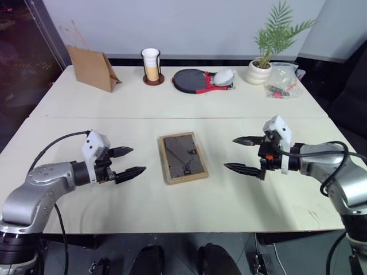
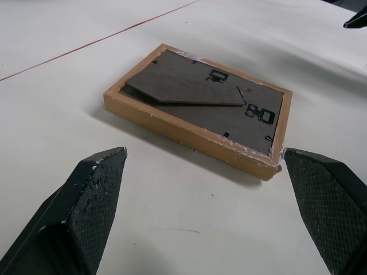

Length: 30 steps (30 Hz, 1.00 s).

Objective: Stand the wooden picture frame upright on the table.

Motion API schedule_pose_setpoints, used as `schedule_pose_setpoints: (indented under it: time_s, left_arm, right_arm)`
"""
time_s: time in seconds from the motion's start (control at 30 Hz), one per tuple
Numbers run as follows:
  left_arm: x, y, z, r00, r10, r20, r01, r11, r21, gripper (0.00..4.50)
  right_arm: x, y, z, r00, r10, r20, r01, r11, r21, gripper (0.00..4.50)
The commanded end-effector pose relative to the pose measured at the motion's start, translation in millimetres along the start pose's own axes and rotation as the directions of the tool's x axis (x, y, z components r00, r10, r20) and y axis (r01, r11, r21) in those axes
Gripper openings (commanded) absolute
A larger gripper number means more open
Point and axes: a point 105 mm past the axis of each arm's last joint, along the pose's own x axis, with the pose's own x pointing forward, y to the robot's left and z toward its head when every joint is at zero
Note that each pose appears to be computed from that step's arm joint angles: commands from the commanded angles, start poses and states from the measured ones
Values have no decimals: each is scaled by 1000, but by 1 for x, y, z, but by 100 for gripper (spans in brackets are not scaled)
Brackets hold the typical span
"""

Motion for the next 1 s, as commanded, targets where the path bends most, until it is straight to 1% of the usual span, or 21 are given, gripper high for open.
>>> schedule_pose_setpoints:
  time_s: [0.03,0.47,0.7,0.73,0.77,0.8,0.93,1.0]
  left_arm:
    - [-1,0,9,1000,4,16,-5,999,40,450]
    - [3,0,7,1000,22,19,-23,999,40,450]
    - [6,3,2,999,51,16,-51,998,42,450]
    - [8,5,0,998,60,15,-61,997,41,398]
    - [12,5,-2,998,65,16,-65,997,35,361]
    - [15,5,-5,998,69,15,-69,997,34,314]
    - [27,11,-15,993,115,-9,-115,992,59,102]
    - [36,13,-19,991,133,-11,-132,989,72,2]
  right_arm:
    - [-1,-1,9,999,-21,30,22,999,-41,446]
    - [4,-7,6,999,-42,32,43,999,-32,446]
    - [9,-16,-2,995,-103,14,103,995,-7,446]
    - [10,-18,-4,993,-117,6,118,993,-11,394]
    - [13,-19,-5,991,-135,2,135,991,-11,354]
    - [16,-20,-6,988,-152,2,152,988,-9,310]
    - [28,-26,-13,977,-215,-17,214,977,-6,94]
    - [38,-26,-18,970,-241,-29,240,971,-13,1]
